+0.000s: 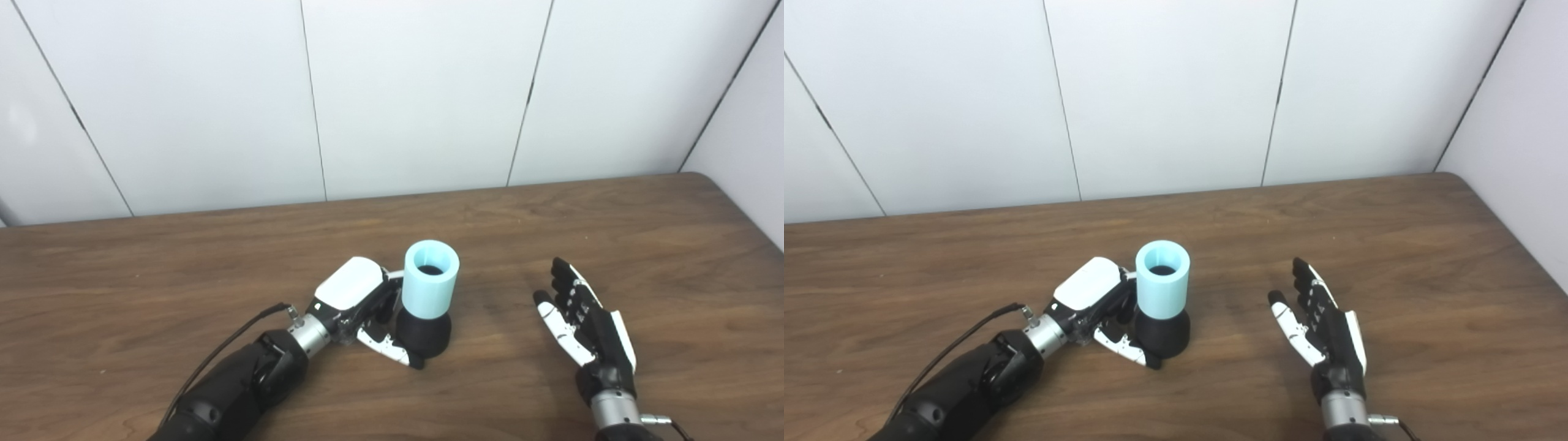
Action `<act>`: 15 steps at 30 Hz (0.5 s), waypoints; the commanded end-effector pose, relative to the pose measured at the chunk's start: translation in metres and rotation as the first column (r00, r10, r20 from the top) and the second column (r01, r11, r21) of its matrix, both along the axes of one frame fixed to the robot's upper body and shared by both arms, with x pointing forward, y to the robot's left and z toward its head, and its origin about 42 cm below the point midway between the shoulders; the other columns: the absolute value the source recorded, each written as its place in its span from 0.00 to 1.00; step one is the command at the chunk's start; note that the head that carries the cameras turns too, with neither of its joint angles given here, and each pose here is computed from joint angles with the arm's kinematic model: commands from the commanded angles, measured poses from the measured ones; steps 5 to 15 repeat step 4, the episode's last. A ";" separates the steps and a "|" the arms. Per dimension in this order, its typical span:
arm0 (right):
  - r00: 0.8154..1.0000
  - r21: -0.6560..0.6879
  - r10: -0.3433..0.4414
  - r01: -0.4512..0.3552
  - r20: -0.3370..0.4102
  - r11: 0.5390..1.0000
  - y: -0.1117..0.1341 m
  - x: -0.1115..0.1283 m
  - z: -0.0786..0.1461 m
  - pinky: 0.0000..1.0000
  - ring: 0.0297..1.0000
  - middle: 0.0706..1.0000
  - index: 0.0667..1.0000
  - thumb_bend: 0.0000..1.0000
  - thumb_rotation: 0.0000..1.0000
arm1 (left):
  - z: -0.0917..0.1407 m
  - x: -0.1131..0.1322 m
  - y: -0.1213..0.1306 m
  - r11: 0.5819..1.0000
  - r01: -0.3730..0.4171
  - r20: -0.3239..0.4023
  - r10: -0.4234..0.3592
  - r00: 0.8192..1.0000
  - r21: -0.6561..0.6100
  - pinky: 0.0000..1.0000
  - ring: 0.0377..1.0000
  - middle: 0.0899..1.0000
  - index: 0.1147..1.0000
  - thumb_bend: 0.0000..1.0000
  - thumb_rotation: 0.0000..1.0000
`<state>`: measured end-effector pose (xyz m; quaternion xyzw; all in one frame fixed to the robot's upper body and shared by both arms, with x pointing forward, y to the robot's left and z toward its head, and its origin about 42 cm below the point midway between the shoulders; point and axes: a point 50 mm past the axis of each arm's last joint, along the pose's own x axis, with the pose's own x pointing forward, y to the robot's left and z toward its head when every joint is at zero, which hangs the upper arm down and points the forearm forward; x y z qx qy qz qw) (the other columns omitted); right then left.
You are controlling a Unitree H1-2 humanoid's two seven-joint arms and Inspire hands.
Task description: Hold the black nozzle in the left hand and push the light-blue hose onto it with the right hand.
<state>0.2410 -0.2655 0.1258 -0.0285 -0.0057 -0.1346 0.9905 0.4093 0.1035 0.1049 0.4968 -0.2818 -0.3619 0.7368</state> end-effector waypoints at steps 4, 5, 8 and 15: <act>0.997 -0.040 0.019 -0.016 0.073 0.999 0.000 0.006 0.022 0.98 0.93 0.91 0.89 0.18 0.47 | -0.151 -0.107 0.077 0.778 0.025 -0.354 0.257 0.899 0.628 0.65 0.74 0.75 0.74 1.00 0.22; 0.997 -0.040 0.019 -0.016 0.073 0.999 0.000 0.006 0.022 0.98 0.93 0.91 0.89 0.18 0.47 | -0.151 -0.107 0.077 0.778 0.025 -0.354 0.257 0.899 0.628 0.65 0.74 0.75 0.74 1.00 0.22; 0.997 -0.040 0.019 -0.016 0.073 0.999 0.000 0.006 0.022 0.98 0.93 0.91 0.89 0.18 0.47 | -0.151 -0.107 0.077 0.778 0.025 -0.354 0.257 0.899 0.628 0.65 0.74 0.75 0.74 1.00 0.22; 0.997 -0.040 0.019 -0.016 0.073 0.999 0.000 0.006 0.022 0.98 0.93 0.91 0.89 0.18 0.47 | -0.151 -0.107 0.077 0.778 0.025 -0.354 0.257 0.899 0.628 0.65 0.74 0.75 0.74 1.00 0.22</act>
